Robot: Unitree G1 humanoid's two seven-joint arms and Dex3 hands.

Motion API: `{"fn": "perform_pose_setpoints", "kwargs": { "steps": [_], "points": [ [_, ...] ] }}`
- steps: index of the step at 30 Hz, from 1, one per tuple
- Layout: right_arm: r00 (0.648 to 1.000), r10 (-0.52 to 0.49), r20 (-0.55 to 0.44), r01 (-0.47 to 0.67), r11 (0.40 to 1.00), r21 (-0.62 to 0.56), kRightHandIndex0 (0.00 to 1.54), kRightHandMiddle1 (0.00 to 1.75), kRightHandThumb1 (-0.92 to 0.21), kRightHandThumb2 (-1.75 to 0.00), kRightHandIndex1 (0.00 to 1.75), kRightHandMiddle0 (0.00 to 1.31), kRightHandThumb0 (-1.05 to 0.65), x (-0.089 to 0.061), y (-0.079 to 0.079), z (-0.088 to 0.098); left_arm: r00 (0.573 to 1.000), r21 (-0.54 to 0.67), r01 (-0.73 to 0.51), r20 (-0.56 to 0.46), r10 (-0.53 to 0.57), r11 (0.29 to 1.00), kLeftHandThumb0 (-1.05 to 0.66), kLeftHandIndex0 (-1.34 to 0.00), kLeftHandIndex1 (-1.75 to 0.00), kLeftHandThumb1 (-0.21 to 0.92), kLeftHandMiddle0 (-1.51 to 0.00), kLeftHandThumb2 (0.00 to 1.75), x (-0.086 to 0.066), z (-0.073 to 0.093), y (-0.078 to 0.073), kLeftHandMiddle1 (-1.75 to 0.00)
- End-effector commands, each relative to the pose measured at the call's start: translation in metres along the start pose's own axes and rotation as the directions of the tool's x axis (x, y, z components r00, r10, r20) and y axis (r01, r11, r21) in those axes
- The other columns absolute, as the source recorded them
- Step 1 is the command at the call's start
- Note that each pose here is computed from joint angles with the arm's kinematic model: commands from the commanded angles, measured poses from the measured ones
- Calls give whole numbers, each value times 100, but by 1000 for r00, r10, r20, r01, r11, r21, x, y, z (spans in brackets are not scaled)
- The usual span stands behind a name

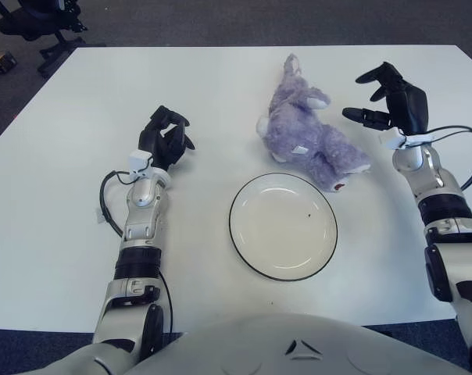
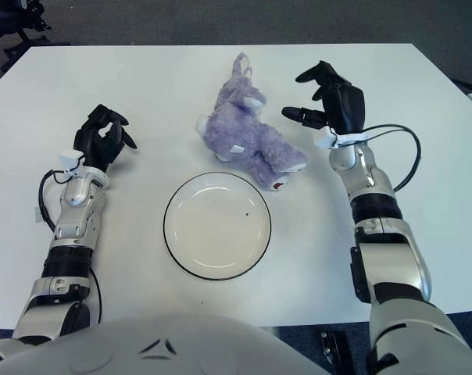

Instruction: Put the doll into the plate.

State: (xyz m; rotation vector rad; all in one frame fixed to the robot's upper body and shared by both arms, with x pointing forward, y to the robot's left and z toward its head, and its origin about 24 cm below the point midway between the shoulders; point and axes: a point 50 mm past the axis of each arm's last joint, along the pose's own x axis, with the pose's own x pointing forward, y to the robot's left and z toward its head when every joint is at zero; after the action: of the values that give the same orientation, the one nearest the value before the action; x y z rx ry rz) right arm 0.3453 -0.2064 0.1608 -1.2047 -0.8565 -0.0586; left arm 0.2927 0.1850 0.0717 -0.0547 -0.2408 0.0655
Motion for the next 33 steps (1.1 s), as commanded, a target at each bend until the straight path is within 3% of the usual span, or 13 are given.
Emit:
{"fn": "perform_pose_setpoints", "kwargs": {
  "steps": [1,5,14,33],
  "points": [
    [998,8,67,-5,999,-50,71,58,-91,0,7,42,-44,16,-10,4,997,-27,-16,-75,14,1000,-24,-59,-175,92,-89,43,-15,-19,1,-175],
    [993,14,114,-7,998,-64,72,41,-90,0,3,46,-40,26,-12,10,997,-33,-16,-75,13,999,-24,-59,-175,92,-89,43,-14,-20,1,-175],
    [969,26,246,17,985,-173,69,24,-90,0,0,50,-37,44,-17,29,997,-41,-16,-77,13,999,-24,-59,-175,92,-89,42,-14,-21,1,-175],
    [950,94,298,-36,980,-193,50,8,-88,0,0,49,-35,51,-10,45,997,-50,-16,-76,13,999,-25,-60,-175,92,-89,42,-14,-20,2,-175]
  ]
}}
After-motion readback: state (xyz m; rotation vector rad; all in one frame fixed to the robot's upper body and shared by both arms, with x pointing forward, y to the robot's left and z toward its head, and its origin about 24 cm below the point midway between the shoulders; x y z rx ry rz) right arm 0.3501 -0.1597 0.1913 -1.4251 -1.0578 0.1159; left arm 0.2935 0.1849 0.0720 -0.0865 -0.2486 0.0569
